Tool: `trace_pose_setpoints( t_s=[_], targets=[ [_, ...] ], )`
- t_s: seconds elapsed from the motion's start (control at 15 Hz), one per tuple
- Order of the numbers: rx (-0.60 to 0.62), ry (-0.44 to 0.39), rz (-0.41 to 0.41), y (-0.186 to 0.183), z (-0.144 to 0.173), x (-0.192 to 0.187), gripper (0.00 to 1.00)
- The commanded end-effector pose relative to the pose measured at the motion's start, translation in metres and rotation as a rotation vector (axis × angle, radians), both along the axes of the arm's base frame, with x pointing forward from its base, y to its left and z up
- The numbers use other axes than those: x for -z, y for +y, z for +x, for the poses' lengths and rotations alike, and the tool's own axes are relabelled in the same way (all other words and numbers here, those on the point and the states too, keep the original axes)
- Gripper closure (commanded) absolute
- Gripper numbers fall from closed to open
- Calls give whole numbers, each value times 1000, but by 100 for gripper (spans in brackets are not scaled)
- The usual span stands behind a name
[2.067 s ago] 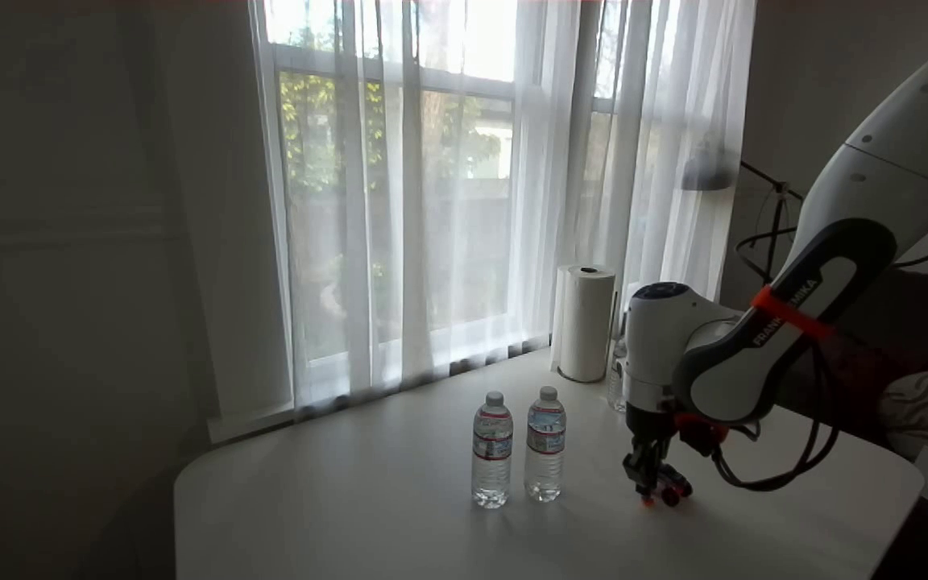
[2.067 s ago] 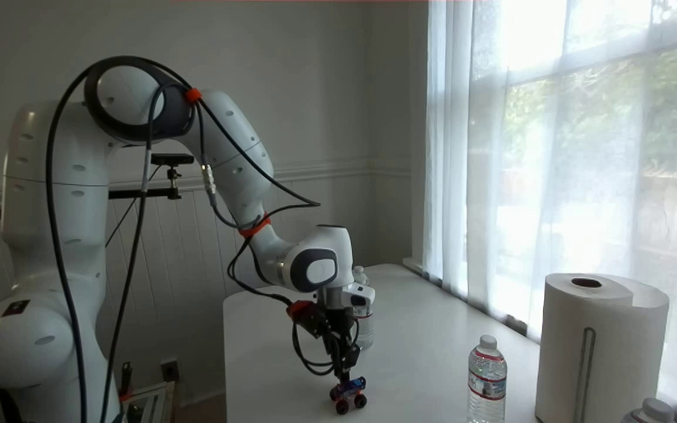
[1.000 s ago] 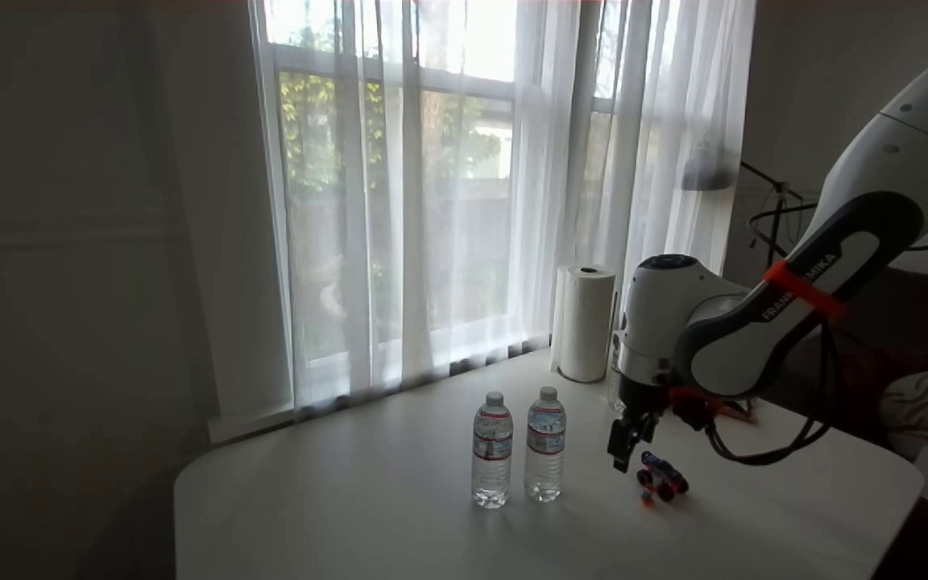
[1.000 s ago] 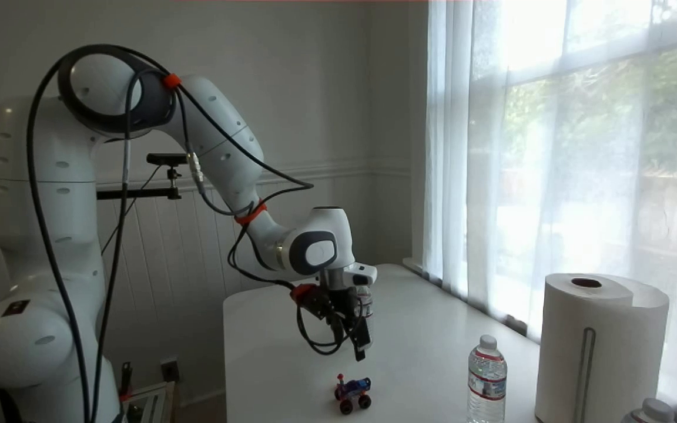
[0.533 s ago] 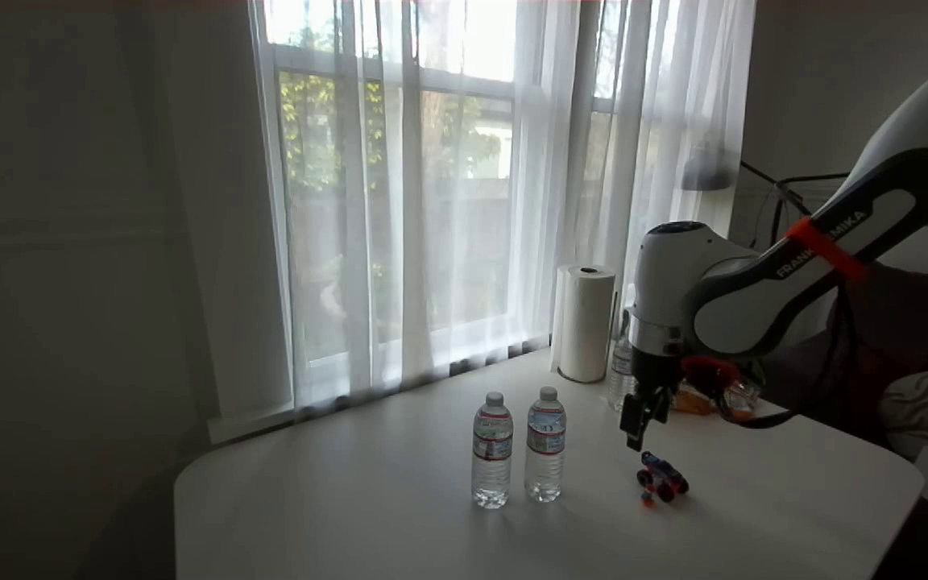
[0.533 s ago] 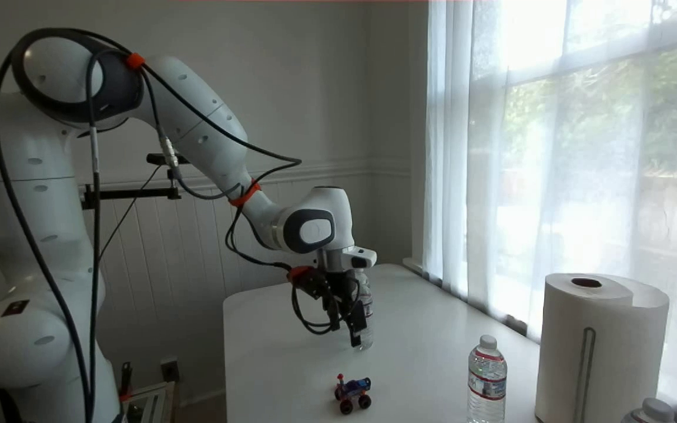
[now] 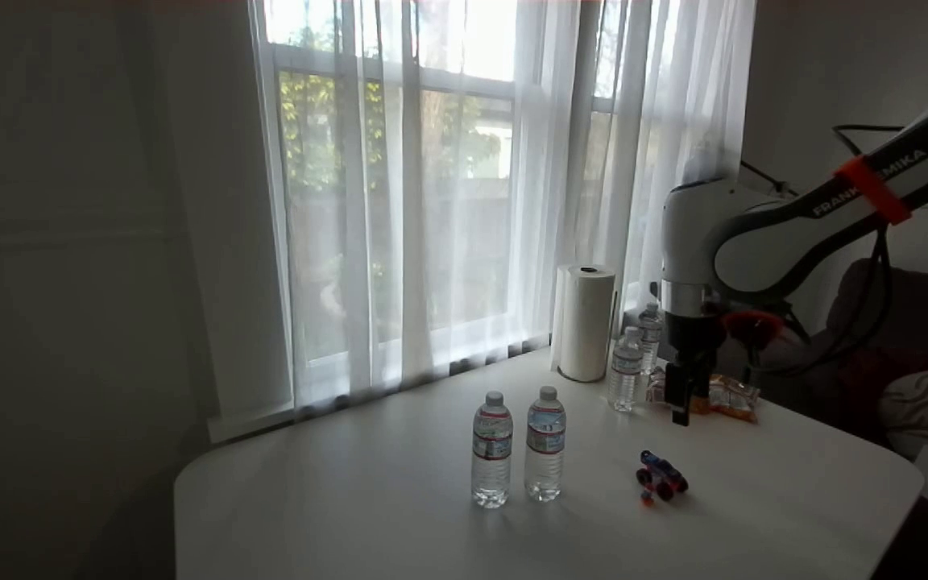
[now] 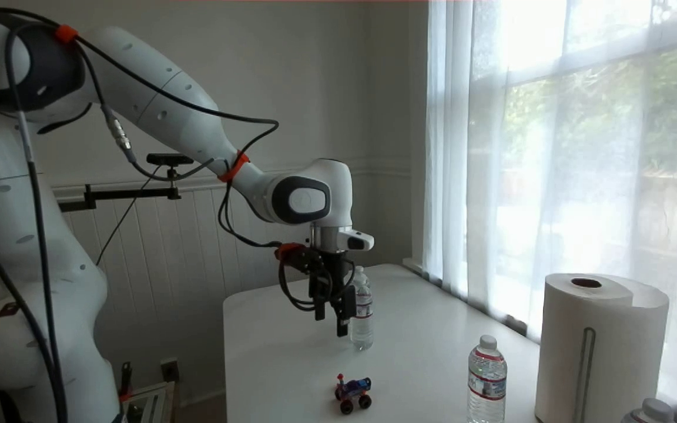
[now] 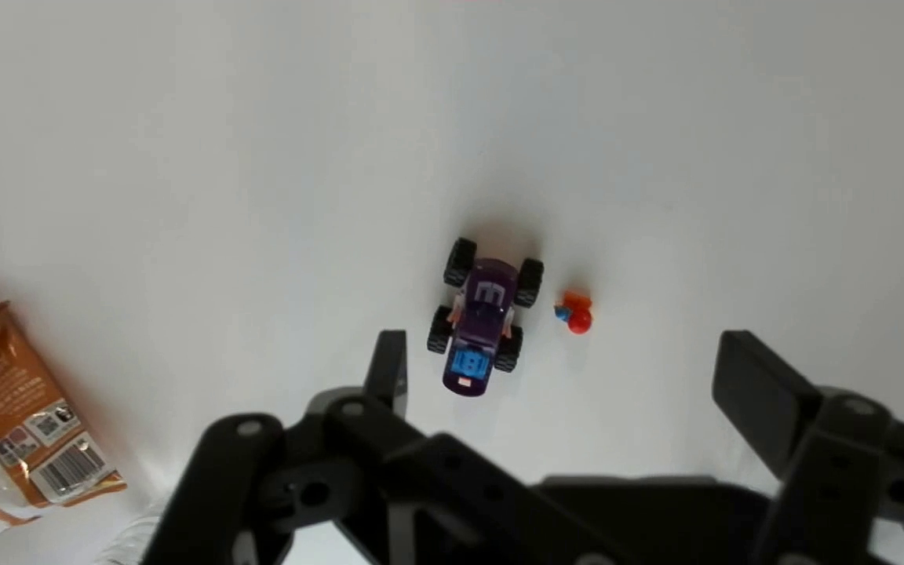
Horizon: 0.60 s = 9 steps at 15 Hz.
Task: Move the toy man from the toy truck to the table
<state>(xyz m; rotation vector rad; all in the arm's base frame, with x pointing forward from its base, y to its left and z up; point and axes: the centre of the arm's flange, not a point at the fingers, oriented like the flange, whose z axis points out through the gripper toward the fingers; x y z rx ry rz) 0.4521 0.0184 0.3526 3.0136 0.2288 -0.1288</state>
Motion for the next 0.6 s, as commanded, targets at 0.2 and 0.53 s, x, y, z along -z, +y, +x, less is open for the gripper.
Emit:
trace_pose_setpoints(
  t_s=[0.2, 0.53],
  targets=[
    [16, 40, -3, -18, -9, -6, 0],
    [15, 44, -3, -18, -9, -4, 0]
  ],
)
